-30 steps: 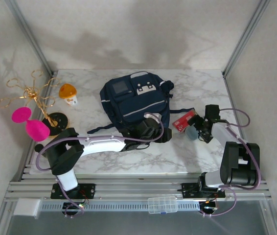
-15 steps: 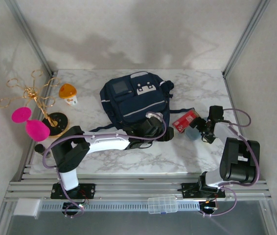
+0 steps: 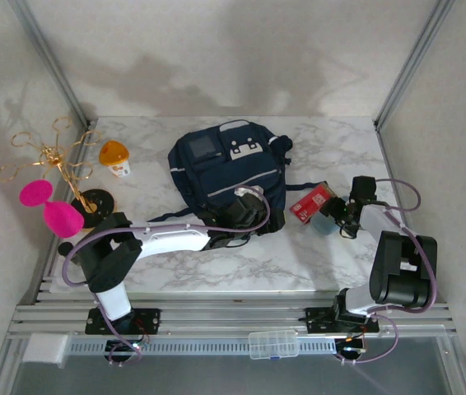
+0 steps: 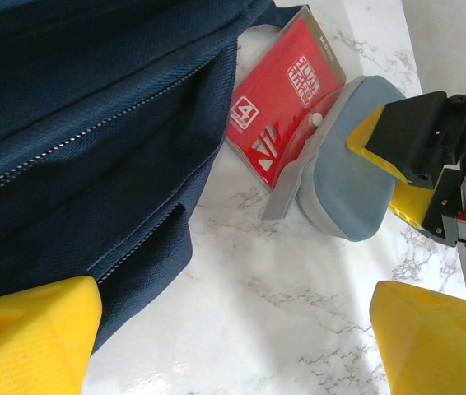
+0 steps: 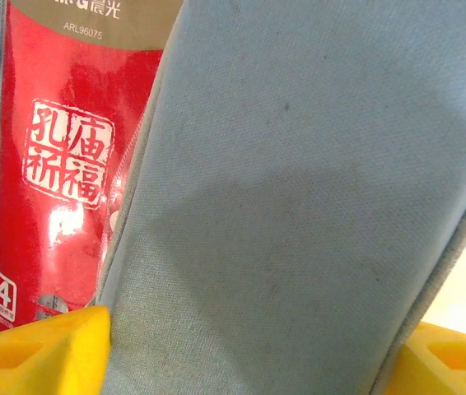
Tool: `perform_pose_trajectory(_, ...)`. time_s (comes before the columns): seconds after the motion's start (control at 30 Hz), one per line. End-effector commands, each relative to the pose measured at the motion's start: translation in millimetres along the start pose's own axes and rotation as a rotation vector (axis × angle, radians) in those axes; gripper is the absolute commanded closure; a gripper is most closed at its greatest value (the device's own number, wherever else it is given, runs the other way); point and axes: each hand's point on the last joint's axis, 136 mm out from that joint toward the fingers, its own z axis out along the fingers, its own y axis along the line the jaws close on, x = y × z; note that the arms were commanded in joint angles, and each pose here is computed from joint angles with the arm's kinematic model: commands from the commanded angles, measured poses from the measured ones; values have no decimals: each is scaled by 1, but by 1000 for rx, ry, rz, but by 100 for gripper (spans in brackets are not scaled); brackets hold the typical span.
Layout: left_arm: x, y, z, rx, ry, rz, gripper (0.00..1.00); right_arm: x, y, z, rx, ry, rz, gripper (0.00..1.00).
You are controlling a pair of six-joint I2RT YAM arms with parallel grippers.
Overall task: Pack the student bag
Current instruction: Pick up the glasses case from the middle-right of the table.
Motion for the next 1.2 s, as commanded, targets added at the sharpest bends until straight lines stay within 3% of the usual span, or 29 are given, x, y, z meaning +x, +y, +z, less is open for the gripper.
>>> perform_pose_trajectory(0.0,-10,4,-6,-5,-33,-24,15,6,7,0,-36,26,-35,27)
perform_pose_trajectory(0.4,-14,8,-11,3,-43,-46,13,-4,45,-20,-229,22,-23,41)
perform_pose_trajectory(0.9,-19,12,-15,5,-48,-51,12,-15,61,-22,-403,40,67,70)
perform_pose_trajectory(1.07,-27,5,-23,7,-56,5,12,-17,64,-27,-452,44,90,79)
perform_pose_trajectory(1.17,-40,-4,-36,8,-82,111,12,-20,70,-37,-496,41,89,83)
